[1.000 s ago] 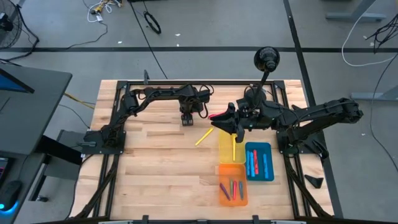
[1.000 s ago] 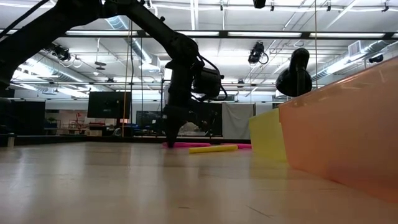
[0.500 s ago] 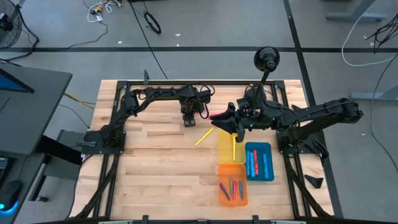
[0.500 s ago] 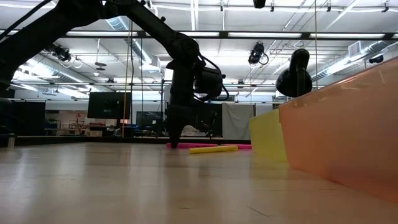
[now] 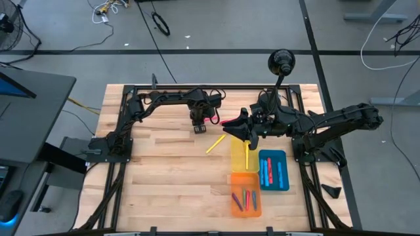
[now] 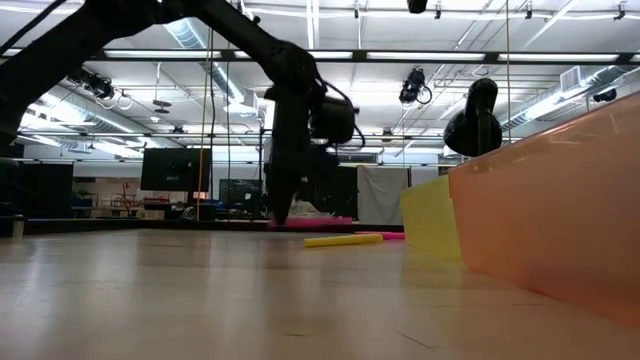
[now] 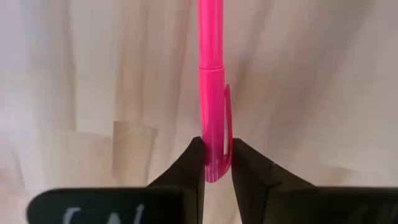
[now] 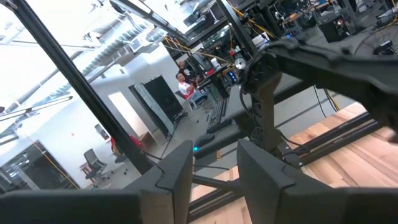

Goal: Pick & Place Markers
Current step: Put the left pink pen into the yellow bin

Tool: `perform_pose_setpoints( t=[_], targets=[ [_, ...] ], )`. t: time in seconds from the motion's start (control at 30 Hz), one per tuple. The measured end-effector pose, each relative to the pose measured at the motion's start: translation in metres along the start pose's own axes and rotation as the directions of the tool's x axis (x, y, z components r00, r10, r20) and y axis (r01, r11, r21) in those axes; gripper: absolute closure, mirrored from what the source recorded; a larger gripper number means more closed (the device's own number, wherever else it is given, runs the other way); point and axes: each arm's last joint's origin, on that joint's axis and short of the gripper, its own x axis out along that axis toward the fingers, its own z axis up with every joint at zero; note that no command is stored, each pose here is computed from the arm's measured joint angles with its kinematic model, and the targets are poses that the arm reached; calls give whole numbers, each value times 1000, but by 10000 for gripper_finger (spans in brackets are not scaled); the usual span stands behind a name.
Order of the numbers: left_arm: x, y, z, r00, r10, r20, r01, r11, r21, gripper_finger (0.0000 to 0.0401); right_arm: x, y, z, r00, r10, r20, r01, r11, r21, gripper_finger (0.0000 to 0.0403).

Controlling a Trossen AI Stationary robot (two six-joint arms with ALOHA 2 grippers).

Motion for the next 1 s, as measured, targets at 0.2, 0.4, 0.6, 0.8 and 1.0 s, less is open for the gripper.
perform_pose_setpoints(
  t=[0.2,0.4,0.6,0.8,1.0],
  targets=[
    [-20,4,-9,999,-53,11,53,997,-50,343,0,0,0,1000,4,-3,-4,1000,0,277],
    [-39,1,-19,994,-108,-2,108,992,-60,343,0,3,-1,994,94,-49,-93,995,19,277],
    [-75,-2,-33,987,-148,65,152,987,-57,344,-2,8,-4,948,271,-165,-252,959,127,277],
    [-125,-10,-55,961,-197,193,208,977,-41,344,-2,8,-8,924,309,-227,-264,942,207,277],
    [-177,-23,-86,910,-232,343,257,966,-28,344,-2,4,-12,943,227,-243,-179,963,203,277]
  ],
)
